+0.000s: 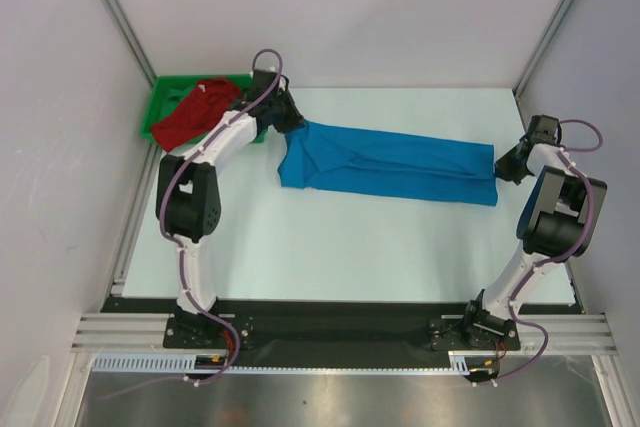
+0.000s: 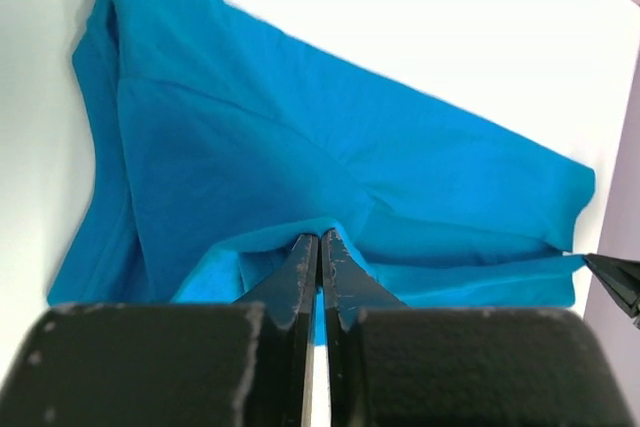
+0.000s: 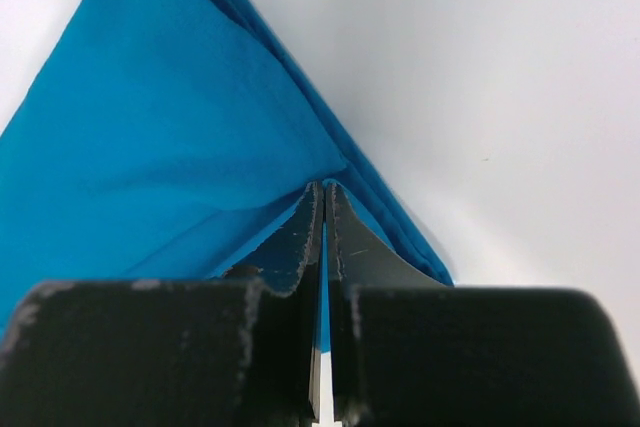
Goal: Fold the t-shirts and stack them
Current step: Fold the tshirt
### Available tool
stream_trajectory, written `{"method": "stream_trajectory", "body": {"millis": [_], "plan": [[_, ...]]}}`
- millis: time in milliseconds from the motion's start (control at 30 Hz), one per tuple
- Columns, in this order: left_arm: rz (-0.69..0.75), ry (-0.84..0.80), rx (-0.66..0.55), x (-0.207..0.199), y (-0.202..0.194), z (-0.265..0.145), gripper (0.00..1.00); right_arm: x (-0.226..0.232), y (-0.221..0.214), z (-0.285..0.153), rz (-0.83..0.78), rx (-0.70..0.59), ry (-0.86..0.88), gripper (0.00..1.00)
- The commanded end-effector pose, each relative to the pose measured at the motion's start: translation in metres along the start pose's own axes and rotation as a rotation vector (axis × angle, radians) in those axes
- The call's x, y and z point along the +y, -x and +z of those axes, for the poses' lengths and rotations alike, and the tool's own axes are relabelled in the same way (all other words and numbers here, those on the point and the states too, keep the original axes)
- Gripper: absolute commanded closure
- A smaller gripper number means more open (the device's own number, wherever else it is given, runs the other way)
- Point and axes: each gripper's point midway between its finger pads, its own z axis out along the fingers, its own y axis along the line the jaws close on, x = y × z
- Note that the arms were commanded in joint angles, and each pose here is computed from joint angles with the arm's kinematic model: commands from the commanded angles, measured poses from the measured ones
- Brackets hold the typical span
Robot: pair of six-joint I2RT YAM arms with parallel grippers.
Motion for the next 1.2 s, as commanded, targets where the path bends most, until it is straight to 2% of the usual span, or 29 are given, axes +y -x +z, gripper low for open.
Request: {"method": "stream_trajectory", "body": {"millis": [0, 100, 133, 167, 200, 233, 267, 300, 333, 367, 400, 433, 467, 533, 600, 700, 733, 800, 833, 867, 933, 1000, 1167], "plan": [[0.034, -0.024, -0.022, -0.011, 0.021, 0.006, 0.94, 0.006, 0.022, 0.003, 0.005, -0.047, 0.028, 1.00], [0.063, 0.003, -0.035, -0.009, 0.030, 0.014, 0.83, 0.008, 0.025, 0.006, -0.002, -0.060, 0.040, 0.96], [0.086, 0.013, -0.029, -0.008, 0.031, 0.015, 0.68, 0.007, 0.027, 0.008, -0.006, -0.062, 0.042, 0.93], [0.106, 0.008, -0.065, -0.015, 0.046, 0.011, 0.60, 0.008, 0.031, 0.011, -0.012, -0.070, 0.041, 0.80], [0.129, 0.013, -0.073, -0.017, 0.051, 0.012, 0.56, 0.002, 0.033, 0.012, -0.020, -0.065, 0.022, 0.73], [0.160, 0.078, -0.011, 0.000, 0.040, 0.018, 0.48, 0.000, 0.035, 0.012, -0.028, -0.065, 0.011, 0.68], [0.185, 0.085, -0.059, -0.012, 0.061, 0.007, 0.46, -0.002, 0.039, 0.008, -0.035, -0.078, -0.008, 0.60], [0.199, 0.107, -0.048, -0.009, 0.061, 0.004, 0.44, -0.003, 0.039, 0.002, -0.047, -0.074, -0.017, 0.57], [0.215, 0.115, -0.054, -0.013, 0.065, -0.015, 0.42, -0.006, 0.040, -0.004, -0.053, -0.089, -0.038, 0.54], [0.211, 0.153, -0.021, 0.002, 0.050, -0.017, 0.42, -0.004, 0.050, -0.022, -0.055, -0.137, -0.039, 0.48], [0.213, 0.155, -0.021, 0.005, 0.044, -0.025, 0.41, -0.008, 0.042, -0.026, -0.062, -0.134, -0.048, 0.46], [0.221, 0.098, -0.119, -0.017, 0.061, -0.061, 0.41, -0.006, 0.041, -0.035, -0.073, -0.150, -0.047, 0.44], [0.208, 0.149, -0.057, 0.014, 0.030, -0.055, 0.41, -0.005, 0.040, -0.043, -0.078, -0.161, -0.042, 0.39], [0.192, 0.150, -0.094, 0.023, 0.024, -0.072, 0.42, -0.001, 0.031, -0.064, -0.085, -0.172, -0.015, 0.37], [0.157, 0.156, -0.065, 0.048, 0.001, -0.087, 0.46, 0.007, 0.018, -0.074, -0.090, -0.154, 0.043, 0.36], [0.105, 0.132, -0.011, 0.075, -0.027, -0.090, 0.58, 0.026, -0.018, -0.086, -0.097, -0.087, 0.191, 0.34], [0.097, 0.126, -0.007, 0.080, -0.030, -0.090, 0.65, 0.024, -0.038, -0.086, -0.094, -0.044, 0.228, 0.34], [0.066, 0.144, -0.002, 0.101, -0.040, -0.089, 0.74, 0.019, -0.050, -0.084, -0.079, -0.028, 0.251, 0.36], [0.029, 0.091, -0.008, 0.098, -0.040, -0.085, 0.84, 0.018, -0.056, -0.086, -0.073, -0.018, 0.271, 0.37], [-0.021, 0.104, 0.008, 0.116, -0.050, -0.082, 0.88, 0.008, -0.070, -0.080, -0.050, 0.016, 0.266, 0.38], [-0.094, 0.071, -0.016, 0.118, -0.049, -0.077, 0.92, 0.007, -0.074, -0.080, -0.048, 0.012, 0.278, 0.40], [-0.121, 0.075, -0.015, 0.123, -0.052, -0.070, 0.91, 0.004, -0.078, -0.079, -0.051, 0.016, 0.278, 0.40], [-0.192, 0.068, 0.042, 0.130, -0.061, -0.040, 0.73, 0.003, -0.075, -0.081, -0.049, 0.003, 0.276, 0.40]]}}
